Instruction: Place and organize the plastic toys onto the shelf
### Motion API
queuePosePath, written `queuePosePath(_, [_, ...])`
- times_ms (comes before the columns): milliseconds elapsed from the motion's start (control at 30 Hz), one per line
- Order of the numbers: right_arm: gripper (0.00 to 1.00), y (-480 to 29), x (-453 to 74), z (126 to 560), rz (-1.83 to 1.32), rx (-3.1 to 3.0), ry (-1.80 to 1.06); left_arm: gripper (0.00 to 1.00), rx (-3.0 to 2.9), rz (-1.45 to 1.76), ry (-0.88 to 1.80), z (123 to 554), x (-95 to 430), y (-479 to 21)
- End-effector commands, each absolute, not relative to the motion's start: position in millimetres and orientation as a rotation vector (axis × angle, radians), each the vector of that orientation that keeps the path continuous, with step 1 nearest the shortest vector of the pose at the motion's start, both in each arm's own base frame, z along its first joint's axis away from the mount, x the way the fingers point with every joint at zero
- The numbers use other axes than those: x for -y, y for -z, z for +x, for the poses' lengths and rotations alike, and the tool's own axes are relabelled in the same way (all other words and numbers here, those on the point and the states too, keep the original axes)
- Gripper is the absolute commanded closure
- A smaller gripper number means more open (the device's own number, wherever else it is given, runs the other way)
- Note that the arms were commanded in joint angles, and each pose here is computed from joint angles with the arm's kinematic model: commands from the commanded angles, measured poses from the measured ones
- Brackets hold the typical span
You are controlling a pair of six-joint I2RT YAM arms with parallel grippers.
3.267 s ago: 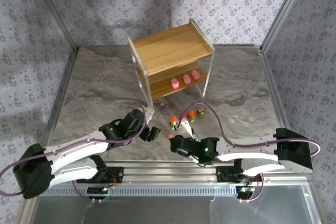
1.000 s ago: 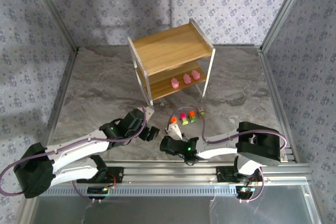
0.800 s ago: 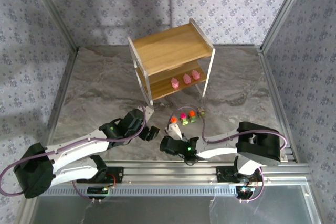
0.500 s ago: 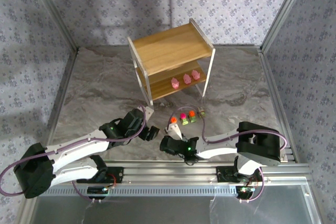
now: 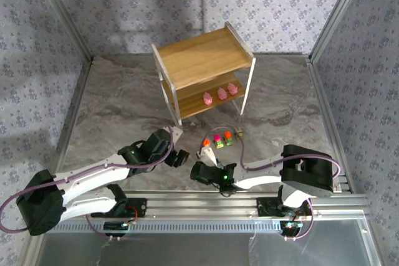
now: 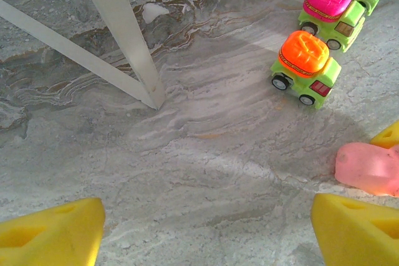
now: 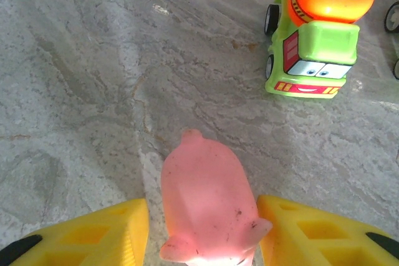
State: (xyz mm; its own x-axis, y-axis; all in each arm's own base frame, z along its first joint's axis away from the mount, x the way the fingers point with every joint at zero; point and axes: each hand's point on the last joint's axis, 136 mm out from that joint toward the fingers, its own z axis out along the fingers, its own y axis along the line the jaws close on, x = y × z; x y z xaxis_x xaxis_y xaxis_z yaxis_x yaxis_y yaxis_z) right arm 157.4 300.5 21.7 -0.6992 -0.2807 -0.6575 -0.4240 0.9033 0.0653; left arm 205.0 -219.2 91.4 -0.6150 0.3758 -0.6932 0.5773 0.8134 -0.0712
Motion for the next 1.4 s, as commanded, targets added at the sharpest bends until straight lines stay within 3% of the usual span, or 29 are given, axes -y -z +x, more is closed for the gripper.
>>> queuePosePath(0, [0.49, -7, -285, 158, -0.479, -2.421, -0.215, 0.14, -2.294, 0.661, 0.380, 212, 222, -102])
queuePosePath(500, [0.50, -1, -279, 157, -0.512, -2.447, -0.165, 0.14, -2.294, 0.661, 0.381, 212, 222, -102])
queuePosePath(1367, [0.70, -27, -280, 161, -0.556, -2.396, -0.145, 0.14, -2.296, 0.665, 0.381, 213, 224, -101])
